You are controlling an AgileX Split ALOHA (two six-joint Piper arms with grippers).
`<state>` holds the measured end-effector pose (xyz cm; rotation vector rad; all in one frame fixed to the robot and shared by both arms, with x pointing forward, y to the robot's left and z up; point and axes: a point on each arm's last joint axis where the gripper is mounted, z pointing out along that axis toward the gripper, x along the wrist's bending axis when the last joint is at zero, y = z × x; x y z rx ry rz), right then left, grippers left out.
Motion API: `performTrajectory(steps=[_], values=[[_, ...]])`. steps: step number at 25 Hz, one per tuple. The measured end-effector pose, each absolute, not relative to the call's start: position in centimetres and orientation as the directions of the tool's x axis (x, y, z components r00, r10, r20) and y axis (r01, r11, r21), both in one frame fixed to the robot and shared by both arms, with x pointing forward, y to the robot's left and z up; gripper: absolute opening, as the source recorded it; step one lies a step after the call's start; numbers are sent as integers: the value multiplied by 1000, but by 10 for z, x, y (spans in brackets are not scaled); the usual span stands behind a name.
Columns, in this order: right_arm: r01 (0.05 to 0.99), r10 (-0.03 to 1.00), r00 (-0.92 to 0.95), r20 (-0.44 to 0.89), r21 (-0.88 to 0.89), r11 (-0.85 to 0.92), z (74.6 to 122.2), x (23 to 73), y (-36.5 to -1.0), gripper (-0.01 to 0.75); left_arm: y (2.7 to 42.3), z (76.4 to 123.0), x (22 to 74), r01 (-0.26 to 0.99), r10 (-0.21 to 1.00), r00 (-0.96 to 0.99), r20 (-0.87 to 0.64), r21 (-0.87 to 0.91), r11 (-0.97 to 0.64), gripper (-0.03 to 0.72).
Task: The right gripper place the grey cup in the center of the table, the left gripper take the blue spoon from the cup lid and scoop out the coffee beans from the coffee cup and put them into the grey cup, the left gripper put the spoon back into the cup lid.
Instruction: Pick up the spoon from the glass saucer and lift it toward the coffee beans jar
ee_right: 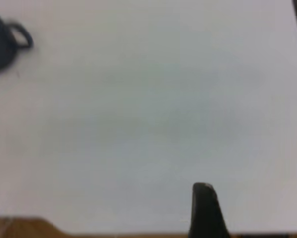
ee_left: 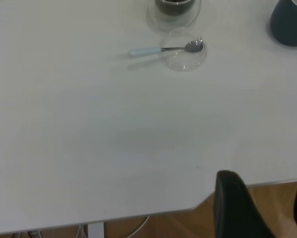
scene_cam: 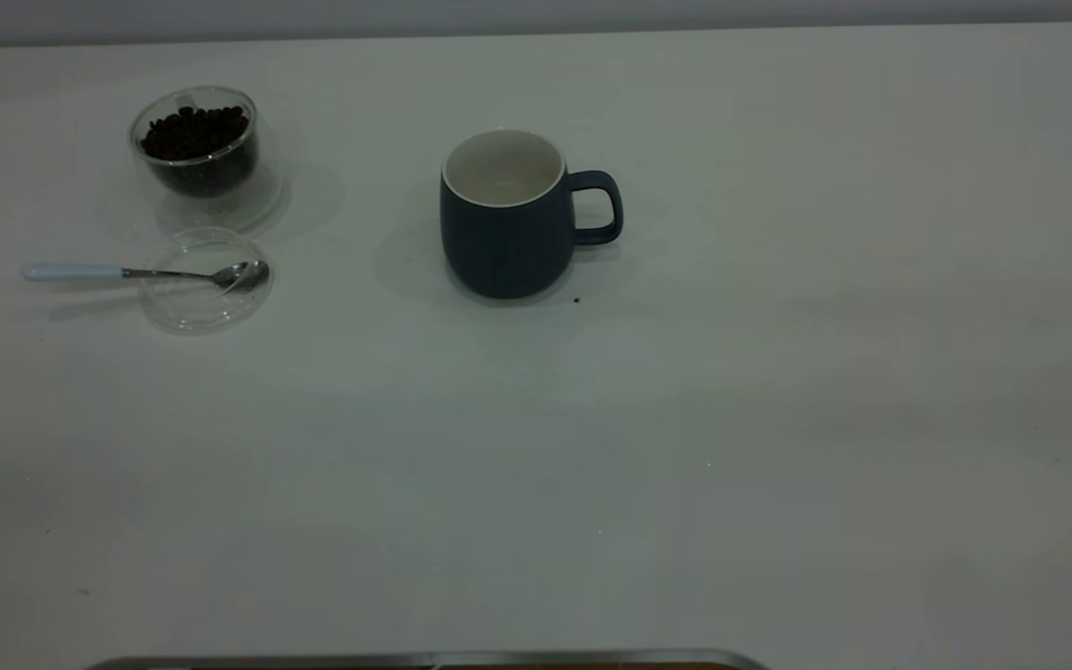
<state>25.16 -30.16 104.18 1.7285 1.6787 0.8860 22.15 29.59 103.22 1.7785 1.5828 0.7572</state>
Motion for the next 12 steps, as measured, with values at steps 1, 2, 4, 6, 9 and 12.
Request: performTrajectory(steps=[1, 2, 4, 6, 9, 12], values=[[584, 997, -9, 78, 810, -58, 1042, 245, -302, 532, 296, 1032, 222, 630, 994, 112, 8, 773, -78, 360], [556, 997, -12, 82, 829, -62, 1042, 239, -303, 532, 296, 1032, 222, 630, 994, 112, 8, 773, -78, 360], [525, 996, -8, 87, 848, -70, 1042, 233, -304, 532, 296, 1032, 222, 630, 994, 112, 8, 773, -78, 360], [524, 996, -4, 87, 848, -72, 1042, 233, -304, 532, 296, 1032, 222, 630, 994, 112, 8, 773, -78, 360], [522, 996, -5, 86, 850, -71, 1042, 233, -304, 532, 296, 1032, 222, 630, 994, 112, 8, 773, -78, 360], [521, 996, -5, 86, 850, -71, 1042, 232, -304, 532, 296, 1032, 222, 629, 994, 112, 8, 773, -78, 360]])
